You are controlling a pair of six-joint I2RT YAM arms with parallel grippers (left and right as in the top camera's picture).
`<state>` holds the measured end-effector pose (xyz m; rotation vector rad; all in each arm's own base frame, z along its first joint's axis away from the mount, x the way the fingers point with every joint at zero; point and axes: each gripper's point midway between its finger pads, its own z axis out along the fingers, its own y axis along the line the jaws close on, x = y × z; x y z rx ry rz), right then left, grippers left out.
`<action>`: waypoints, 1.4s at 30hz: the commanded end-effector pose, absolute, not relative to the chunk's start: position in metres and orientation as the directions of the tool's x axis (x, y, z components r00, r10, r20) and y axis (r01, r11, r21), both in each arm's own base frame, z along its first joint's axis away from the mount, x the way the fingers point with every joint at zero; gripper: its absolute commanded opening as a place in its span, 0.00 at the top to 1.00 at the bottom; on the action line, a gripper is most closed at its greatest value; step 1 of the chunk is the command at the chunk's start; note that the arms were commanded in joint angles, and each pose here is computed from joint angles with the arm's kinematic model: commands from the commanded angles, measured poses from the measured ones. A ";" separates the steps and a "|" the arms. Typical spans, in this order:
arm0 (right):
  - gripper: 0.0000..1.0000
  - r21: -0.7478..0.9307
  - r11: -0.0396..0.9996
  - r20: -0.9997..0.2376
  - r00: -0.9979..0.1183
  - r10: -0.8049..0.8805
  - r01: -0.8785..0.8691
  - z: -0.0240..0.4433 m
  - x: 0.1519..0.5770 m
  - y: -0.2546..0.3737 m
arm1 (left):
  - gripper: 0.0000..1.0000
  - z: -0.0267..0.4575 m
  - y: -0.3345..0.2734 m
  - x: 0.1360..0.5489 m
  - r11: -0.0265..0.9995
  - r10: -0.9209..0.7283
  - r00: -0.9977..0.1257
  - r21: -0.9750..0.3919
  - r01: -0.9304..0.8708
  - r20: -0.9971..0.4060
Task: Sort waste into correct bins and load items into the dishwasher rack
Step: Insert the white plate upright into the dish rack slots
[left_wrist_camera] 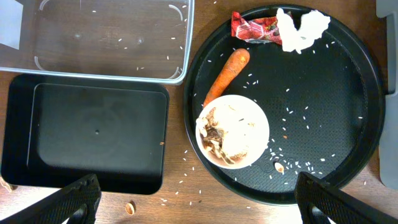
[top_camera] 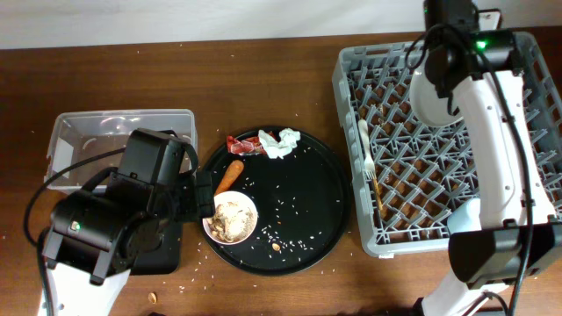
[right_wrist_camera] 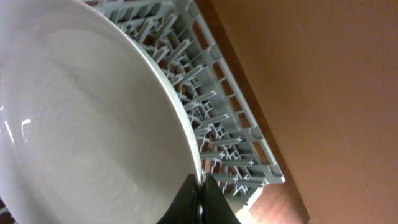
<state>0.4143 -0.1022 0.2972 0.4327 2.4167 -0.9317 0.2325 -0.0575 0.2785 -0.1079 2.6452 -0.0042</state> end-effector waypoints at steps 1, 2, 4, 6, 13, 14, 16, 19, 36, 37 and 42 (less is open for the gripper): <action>0.96 -0.512 0.684 -0.624 -0.772 0.121 0.520 0.315 0.415 -0.110 | 0.01 0.286 -0.054 0.233 0.995 -0.098 -0.862 -0.029 -0.096 -0.498; 0.96 -0.513 0.686 -0.623 -0.774 0.114 0.515 0.315 0.416 -0.108 | 0.01 0.285 -0.054 0.233 0.995 -0.098 -0.862 -0.028 -0.096 -0.498; 0.96 -0.527 0.691 -0.606 -0.789 0.103 0.495 0.308 0.420 -0.104 | 0.01 0.285 -0.054 0.233 0.995 -0.098 -0.862 -0.028 -0.096 -0.498; 0.96 -0.535 0.691 -0.593 -0.799 0.103 0.486 0.301 0.424 -0.104 | 0.01 0.286 -0.054 0.233 0.995 -0.098 -0.862 -0.029 -0.096 -0.498; 0.96 -0.584 0.699 -0.504 -0.859 0.087 0.413 0.262 0.428 -0.095 | 0.01 0.286 -0.054 0.233 0.995 -0.098 -0.862 -0.029 -0.096 -0.498; 0.96 -0.594 0.697 -0.494 -0.866 0.079 0.402 0.255 0.428 -0.092 | 0.01 0.286 -0.054 0.233 0.995 -0.098 -0.862 -0.028 -0.096 -0.498; 0.96 -0.600 0.700 -0.481 -0.874 0.070 0.386 0.244 0.429 -0.088 | 0.01 0.285 -0.054 0.233 0.995 -0.098 -0.862 -0.028 -0.096 -0.498; 0.96 -0.615 0.705 -0.452 -0.891 0.053 0.354 0.229 0.427 -0.081 | 0.01 0.285 -0.054 0.233 0.995 -0.098 -0.862 -0.028 -0.096 -0.498; 0.96 -0.641 0.583 -0.604 -0.797 0.017 0.499 0.282 0.424 -0.094 | 0.01 0.286 -0.054 0.233 0.995 -0.098 -0.862 -0.028 -0.096 -0.498; 0.96 -0.652 0.563 -0.610 -0.793 0.009 0.508 0.286 0.424 -0.097 | 0.01 0.285 -0.054 0.233 0.995 -0.098 -0.862 -0.028 -0.096 -0.498; 0.96 -0.648 0.596 -0.587 -0.809 0.007 0.475 0.278 0.425 -0.092 | 0.01 0.285 -0.054 0.233 0.995 -0.098 -0.862 -0.028 -0.096 -0.498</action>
